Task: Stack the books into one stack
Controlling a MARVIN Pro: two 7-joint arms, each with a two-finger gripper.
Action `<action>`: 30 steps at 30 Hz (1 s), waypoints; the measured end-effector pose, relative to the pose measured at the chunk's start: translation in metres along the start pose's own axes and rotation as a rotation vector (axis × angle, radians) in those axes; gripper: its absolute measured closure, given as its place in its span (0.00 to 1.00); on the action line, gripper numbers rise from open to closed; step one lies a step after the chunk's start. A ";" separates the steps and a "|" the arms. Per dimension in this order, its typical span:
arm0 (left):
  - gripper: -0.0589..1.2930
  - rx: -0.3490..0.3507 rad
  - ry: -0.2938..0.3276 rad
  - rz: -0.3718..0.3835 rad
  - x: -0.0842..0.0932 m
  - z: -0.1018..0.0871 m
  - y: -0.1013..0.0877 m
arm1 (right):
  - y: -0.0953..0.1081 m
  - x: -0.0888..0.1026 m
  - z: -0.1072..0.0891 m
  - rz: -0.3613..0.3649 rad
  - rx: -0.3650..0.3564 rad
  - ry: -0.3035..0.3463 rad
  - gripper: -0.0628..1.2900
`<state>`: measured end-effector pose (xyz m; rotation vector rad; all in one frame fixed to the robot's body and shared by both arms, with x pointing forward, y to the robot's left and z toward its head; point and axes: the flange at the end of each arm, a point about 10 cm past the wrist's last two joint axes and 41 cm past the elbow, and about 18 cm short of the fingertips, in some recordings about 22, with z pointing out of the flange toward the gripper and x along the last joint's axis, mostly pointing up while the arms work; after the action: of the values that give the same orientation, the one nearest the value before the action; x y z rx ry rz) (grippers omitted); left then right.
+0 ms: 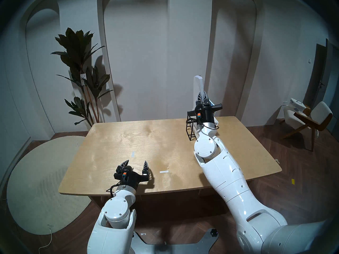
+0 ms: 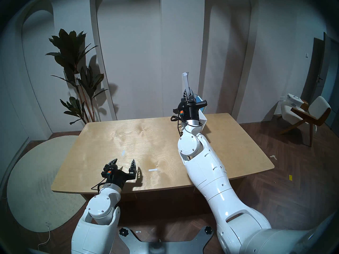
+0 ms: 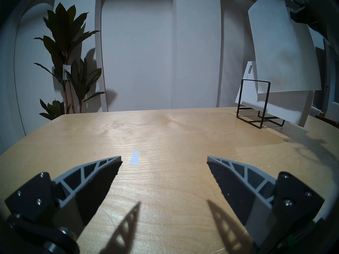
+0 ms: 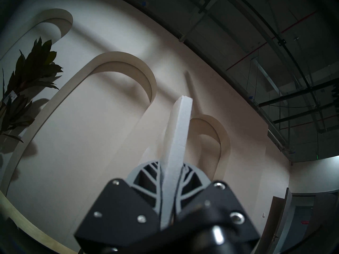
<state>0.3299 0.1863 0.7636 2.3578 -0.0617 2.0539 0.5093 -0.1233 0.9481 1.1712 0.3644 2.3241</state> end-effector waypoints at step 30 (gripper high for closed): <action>0.04 0.000 0.000 0.000 0.000 0.000 0.000 | -0.042 0.051 -0.020 -0.213 0.304 0.215 0.91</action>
<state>0.3299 0.1862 0.7637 2.3575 -0.0619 2.0543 0.4807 -0.0607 0.9517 0.9590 0.9024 2.2616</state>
